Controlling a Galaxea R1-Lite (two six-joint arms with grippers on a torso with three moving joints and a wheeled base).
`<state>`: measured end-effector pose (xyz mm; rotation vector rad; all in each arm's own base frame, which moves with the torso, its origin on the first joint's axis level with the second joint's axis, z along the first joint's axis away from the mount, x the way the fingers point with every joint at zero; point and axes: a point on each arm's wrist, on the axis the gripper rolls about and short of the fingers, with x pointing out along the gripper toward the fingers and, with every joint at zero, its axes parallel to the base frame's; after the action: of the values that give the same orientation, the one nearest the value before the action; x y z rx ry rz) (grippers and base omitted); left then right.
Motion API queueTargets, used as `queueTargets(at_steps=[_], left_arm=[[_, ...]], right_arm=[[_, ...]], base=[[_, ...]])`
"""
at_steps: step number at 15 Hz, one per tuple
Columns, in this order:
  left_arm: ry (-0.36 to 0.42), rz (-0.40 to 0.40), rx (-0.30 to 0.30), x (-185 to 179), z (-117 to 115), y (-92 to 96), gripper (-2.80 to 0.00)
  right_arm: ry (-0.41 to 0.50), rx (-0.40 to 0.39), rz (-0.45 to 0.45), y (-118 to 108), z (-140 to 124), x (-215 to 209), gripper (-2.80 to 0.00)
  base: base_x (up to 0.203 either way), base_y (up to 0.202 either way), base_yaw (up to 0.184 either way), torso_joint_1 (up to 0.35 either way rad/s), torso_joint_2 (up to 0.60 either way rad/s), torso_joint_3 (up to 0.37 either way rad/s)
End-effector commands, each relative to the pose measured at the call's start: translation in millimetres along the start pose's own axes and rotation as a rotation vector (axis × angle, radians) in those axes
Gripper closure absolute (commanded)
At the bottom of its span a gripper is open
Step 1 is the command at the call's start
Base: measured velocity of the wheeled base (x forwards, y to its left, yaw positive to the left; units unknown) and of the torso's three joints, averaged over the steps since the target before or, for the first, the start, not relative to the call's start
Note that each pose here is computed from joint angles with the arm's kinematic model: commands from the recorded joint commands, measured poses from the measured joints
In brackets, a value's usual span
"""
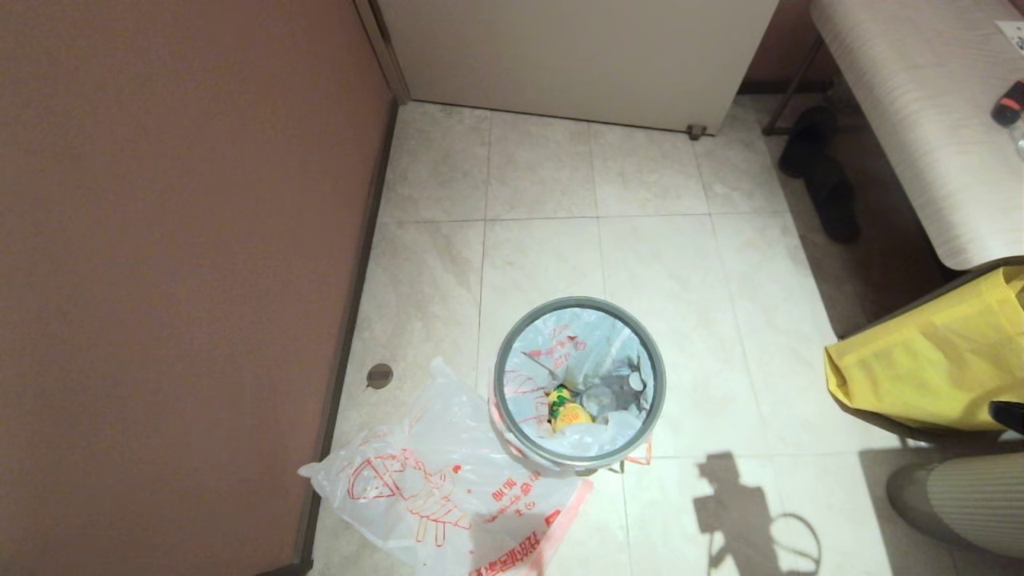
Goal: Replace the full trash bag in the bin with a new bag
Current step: Place the trash can ring on the floor
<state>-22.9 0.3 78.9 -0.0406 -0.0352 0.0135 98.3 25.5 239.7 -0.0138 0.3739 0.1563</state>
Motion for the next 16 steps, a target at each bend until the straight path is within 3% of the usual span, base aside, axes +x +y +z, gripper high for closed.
queueTargets(at_steps=[1,5,7,9,11,16], left_arm=[[0.001,0.001,-0.001,0,0,0.0,0.0],[0.001,0.001,-0.001,0,0,0.0,0.0],[0.001,0.001,-0.001,0,0,0.0,0.0],[0.001,0.001,-0.001,0,0,0.0,0.0],[0.001,0.001,-0.001,0,0,0.0,0.0],[0.001,0.001,-0.001,0,0,0.0,0.0]], right_arm=[[0.111,-0.019,0.01,14,-1,39,0.0],[0.228,-0.13,-0.051,28,-10,77,0.0],[0.277,-0.199,-0.02,41,-14,92,0.0],[0.327,-0.324,0.02,51,-22,102,0.0],[0.355,-0.346,0.027,55,-26,113,0.0],[0.283,-0.324,0.025,73,-33,174,0.0]], base=[[0.0,0.0,0.0,0.0,0.0,0.0],[0.0,0.0,0.0,0.0,0.0,0.0],[0.0,0.0,0.0,0.0,0.0,0.0],[0.0,0.0,0.0,0.0,0.0,0.0],[0.0,0.0,0.0,0.0,0.0,0.0],[0.0,0.0,0.0,0.0,0.0,0.0]])
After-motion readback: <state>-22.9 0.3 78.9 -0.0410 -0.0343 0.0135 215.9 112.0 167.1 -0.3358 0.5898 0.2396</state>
